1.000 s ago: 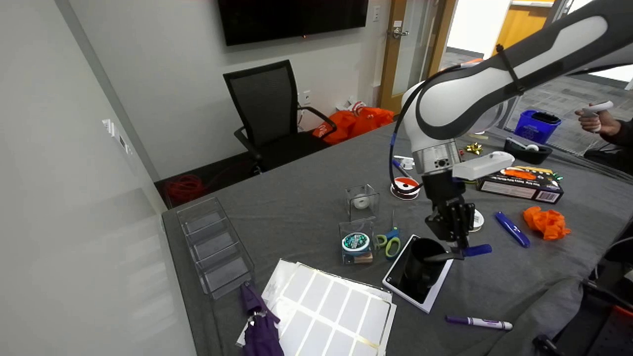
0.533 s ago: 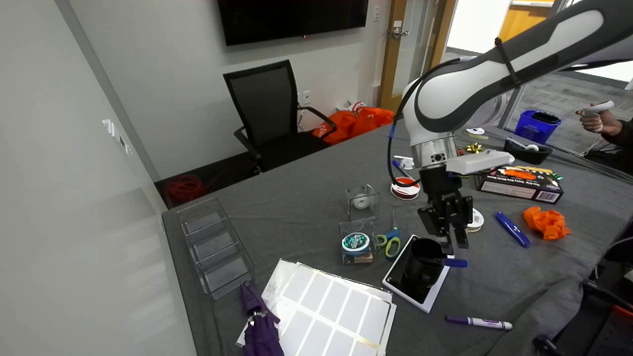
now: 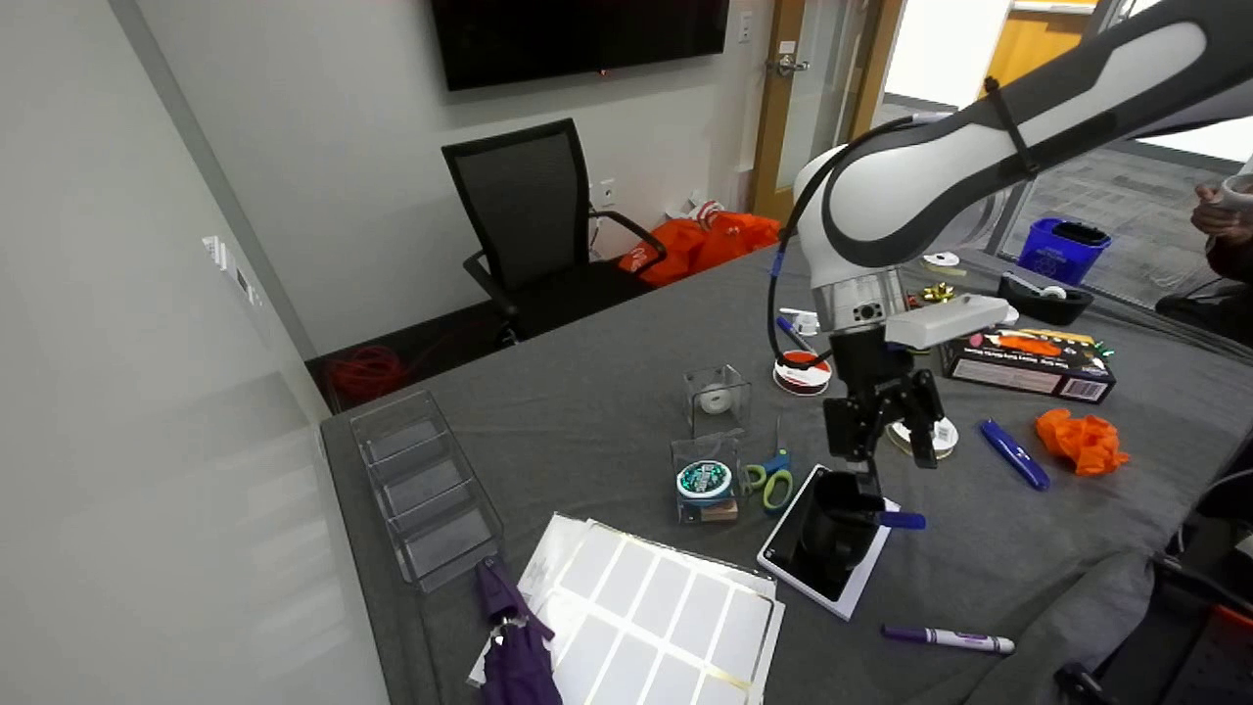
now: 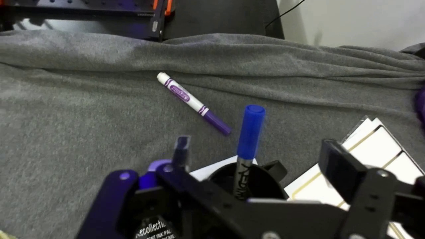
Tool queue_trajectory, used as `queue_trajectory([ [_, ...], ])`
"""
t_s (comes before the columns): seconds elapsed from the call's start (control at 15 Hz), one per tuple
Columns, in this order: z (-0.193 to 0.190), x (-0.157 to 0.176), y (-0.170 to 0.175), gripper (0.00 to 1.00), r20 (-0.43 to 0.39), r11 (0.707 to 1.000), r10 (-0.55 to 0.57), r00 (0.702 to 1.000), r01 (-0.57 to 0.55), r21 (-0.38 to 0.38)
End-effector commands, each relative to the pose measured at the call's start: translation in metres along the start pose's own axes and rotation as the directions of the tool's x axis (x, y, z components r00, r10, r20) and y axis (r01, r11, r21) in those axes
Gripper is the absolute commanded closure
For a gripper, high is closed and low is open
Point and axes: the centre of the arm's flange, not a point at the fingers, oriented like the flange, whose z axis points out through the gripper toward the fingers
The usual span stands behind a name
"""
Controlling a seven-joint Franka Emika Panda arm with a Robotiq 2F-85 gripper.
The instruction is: Put the marker into the cup
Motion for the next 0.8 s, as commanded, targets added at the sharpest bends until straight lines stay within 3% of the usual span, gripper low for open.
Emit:
queue_trajectory([
  [0.0, -0.002, -0.031, 0.002, 0.0, -0.117, 0.988, -0.073, 0.99, 0.056, -0.142],
  [0.13, -0.01, -0.047, 0.003, 0.0, -0.17, 0.97, -0.113, 0.979, 0.072, -0.234],
  [0.33, -0.022, -0.068, 0.004, 0.0, -0.294, 0.95, -0.182, 0.938, 0.091, -0.299],
  [0.6, -0.027, -0.093, 0.013, 0.0, -0.472, 0.952, -0.26, 0.842, 0.142, -0.271],
  [0.73, -0.026, -0.1, 0.016, 0.0, -0.516, 0.951, -0.282, 0.809, 0.166, -0.259],
])
